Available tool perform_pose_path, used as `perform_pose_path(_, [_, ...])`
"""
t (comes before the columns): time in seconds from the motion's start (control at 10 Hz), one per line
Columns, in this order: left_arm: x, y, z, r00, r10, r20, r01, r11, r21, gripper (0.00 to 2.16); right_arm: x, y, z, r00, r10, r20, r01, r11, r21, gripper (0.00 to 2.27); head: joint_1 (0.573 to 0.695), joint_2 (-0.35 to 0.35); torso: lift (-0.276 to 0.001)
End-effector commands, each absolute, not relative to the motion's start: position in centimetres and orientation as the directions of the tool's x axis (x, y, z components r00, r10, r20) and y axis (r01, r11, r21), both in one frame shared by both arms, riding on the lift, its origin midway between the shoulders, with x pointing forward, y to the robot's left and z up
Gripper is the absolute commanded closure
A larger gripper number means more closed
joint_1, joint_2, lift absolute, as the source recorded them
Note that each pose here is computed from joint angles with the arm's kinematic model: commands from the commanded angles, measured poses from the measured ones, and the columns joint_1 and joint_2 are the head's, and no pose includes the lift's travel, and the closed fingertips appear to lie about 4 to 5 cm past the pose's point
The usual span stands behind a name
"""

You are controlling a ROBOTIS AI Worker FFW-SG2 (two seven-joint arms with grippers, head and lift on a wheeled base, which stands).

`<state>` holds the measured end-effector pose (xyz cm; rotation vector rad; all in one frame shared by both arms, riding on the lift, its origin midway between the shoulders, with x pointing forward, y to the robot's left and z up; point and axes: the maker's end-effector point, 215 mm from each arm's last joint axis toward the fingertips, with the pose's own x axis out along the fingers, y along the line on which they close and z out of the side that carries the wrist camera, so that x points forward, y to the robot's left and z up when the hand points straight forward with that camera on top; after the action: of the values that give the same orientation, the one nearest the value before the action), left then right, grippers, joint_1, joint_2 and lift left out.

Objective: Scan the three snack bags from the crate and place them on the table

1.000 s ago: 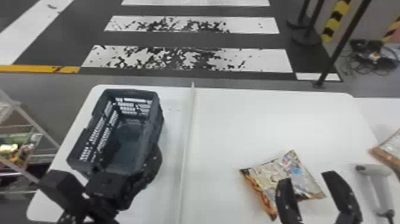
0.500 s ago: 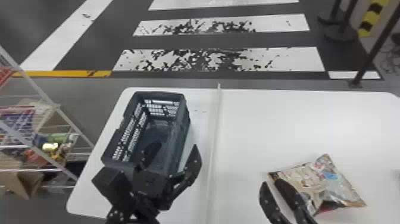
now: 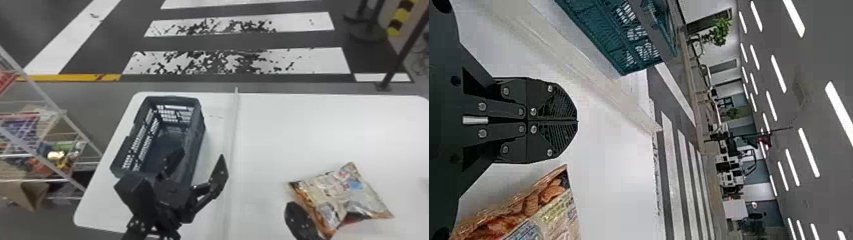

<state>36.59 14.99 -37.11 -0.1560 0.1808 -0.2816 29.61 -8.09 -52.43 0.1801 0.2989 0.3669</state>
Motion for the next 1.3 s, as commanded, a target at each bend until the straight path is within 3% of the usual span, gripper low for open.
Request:
perform_pose_path(0.0, [36.5, 14.9, -37.1, 0.944, -0.292, -0.155, 0.265, 0.948, -0.175, 0.07, 29.9, -9.5, -54.2, 0.892, 0.354, -0.282, -0.297, 0.928, 0.224, 2.25, 0.695, 0.130, -0.037])
perform_pose_path(0.4, [36.4, 14.4, -37.5, 0.940, -0.299, -0.162, 0.270, 0.946, -0.177, 0.07, 29.9, -14.0, -57.3, 0.897, 0.253, -0.363, -0.183, 0.959, 0.216, 2.25, 0.695, 0.056, -0.037])
perform_pose_path(0.7, [36.3, 14.2, -37.4, 0.939, -0.303, -0.161, 0.275, 0.945, -0.176, 0.07, 30.5, -20.6, -57.9, 0.921, 0.126, -0.368, -0.041, 0.972, 0.230, 2.25, 0.695, -0.046, -0.037])
perform_pose_path(1.0, [36.3, 14.2, -37.6, 0.938, -0.305, -0.165, 0.276, 0.945, -0.174, 0.07, 30.8, -25.6, -56.9, 0.941, 0.036, -0.337, 0.045, 0.972, 0.229, 2.25, 0.695, -0.147, -0.037])
perform_pose_path(1.2, [36.4, 14.3, -37.8, 0.938, -0.303, -0.169, 0.275, 0.946, -0.171, 0.07, 29.9, -23.9, -52.4, 0.969, 0.067, -0.236, 0.000, 0.963, 0.271, 2.25, 0.695, -0.187, -0.037])
